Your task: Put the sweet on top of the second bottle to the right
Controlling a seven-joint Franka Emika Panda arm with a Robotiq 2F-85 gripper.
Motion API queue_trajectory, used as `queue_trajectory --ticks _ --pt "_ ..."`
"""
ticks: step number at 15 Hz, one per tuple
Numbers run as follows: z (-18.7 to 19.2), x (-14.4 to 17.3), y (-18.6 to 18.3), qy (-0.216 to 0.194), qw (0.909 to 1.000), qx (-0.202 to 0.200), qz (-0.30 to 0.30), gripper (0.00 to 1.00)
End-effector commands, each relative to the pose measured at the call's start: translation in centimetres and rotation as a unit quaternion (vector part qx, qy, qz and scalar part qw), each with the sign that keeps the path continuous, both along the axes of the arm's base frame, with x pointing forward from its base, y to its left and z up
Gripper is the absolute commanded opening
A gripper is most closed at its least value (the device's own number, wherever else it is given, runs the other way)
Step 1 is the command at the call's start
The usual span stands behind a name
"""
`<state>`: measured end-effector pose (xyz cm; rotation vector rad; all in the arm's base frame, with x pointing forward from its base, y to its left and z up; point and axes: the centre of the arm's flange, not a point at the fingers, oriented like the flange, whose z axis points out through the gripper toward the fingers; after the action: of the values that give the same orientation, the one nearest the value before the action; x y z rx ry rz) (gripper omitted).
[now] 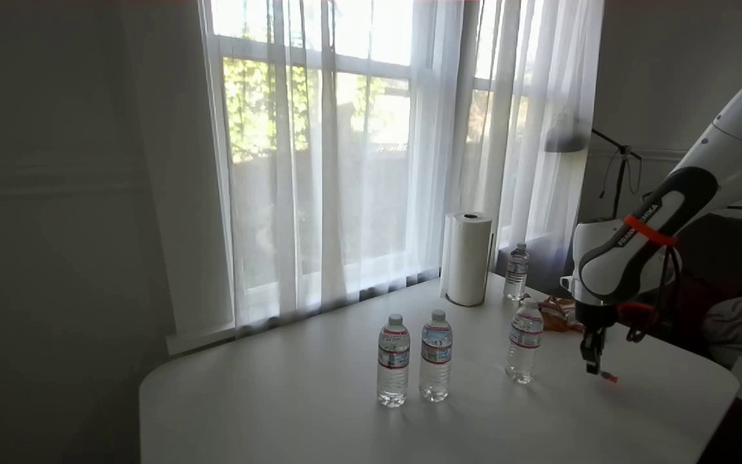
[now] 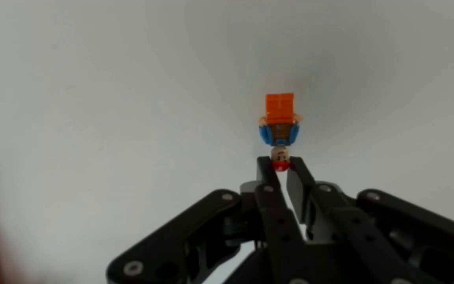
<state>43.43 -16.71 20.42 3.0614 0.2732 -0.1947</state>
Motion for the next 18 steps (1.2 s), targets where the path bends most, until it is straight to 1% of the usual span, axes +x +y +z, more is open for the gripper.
queue_trajectory --ticks 1,4,6,8,10,12,16,18 --pt "5.6 -0.7 0.6 -0.045 0.9988 0.002 0.019 0.03" --pt "9.3 -0.2 1.3 -0.09 0.995 -0.001 0.043 0.03" --pt "11.8 -0.1 2.1 -0.127 0.9902 -0.001 0.058 0.03" --pt "14.2 0.0 3.0 -0.165 0.9832 0.008 0.078 0.03" --pt "16.1 0.0 4.2 -0.198 0.9743 0.032 0.103 0.03" --pt "17.4 0.1 5.2 -0.221 0.9651 0.066 0.124 0.03" --pt "19.4 0.0 6.0 -0.251 0.9473 0.112 0.164 0.03" --pt "19.8 -0.3 5.8 -0.256 0.9382 0.136 0.189 0.03"
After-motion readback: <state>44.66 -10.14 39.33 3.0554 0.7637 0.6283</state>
